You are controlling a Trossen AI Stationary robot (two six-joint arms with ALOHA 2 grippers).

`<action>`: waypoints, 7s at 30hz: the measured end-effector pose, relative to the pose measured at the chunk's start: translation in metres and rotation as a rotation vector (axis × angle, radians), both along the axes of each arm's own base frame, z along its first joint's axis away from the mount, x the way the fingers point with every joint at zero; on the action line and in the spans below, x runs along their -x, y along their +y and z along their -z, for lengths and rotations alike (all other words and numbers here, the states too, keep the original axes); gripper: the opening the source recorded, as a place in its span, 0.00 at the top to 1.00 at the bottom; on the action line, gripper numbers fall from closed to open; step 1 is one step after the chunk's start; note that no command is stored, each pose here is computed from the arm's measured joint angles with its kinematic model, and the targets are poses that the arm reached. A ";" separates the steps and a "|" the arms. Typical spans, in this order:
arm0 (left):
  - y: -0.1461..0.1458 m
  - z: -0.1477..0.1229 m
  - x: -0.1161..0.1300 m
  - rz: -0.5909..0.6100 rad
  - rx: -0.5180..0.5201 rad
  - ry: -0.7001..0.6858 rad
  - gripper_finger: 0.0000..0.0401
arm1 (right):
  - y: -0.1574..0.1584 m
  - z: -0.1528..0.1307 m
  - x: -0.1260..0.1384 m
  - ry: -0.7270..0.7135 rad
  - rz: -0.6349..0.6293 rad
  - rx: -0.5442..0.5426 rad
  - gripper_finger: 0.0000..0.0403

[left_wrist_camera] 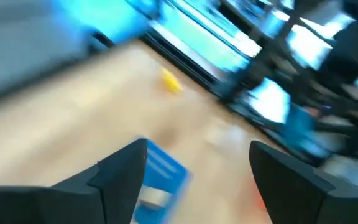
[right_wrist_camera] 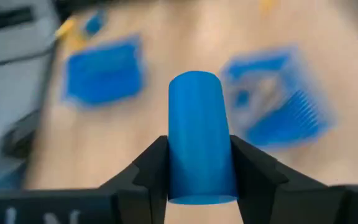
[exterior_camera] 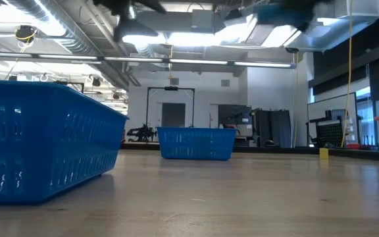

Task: Sort & place blocks by color
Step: Put the top blue block into the orange basket, then put the blue block into the orange basket, then put the top left yellow block into the bottom blue basket

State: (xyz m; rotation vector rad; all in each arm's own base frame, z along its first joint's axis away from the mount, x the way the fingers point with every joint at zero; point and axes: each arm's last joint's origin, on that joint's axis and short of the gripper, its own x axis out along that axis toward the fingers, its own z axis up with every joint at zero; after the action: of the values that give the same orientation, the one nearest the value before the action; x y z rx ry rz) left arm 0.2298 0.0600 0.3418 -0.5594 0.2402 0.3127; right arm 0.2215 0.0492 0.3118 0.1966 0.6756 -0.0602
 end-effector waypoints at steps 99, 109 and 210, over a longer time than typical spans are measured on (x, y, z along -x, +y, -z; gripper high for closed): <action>-0.274 0.188 0.076 1.124 -0.361 1.201 0.88 | 0.029 0.034 -0.013 0.224 0.071 -0.199 0.36; -0.180 0.101 0.068 0.623 -0.234 0.960 0.93 | 0.033 0.026 -0.020 0.130 0.051 -0.272 0.36; -0.058 -0.033 0.023 0.120 -0.222 -0.024 0.70 | 0.121 0.105 0.006 0.783 0.073 -0.677 0.39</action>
State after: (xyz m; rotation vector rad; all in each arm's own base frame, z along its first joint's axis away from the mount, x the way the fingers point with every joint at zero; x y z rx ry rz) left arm 0.2070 0.0017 0.3746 -0.3284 0.2115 0.2121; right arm 0.2158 0.1703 0.2066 0.8774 1.4592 0.0288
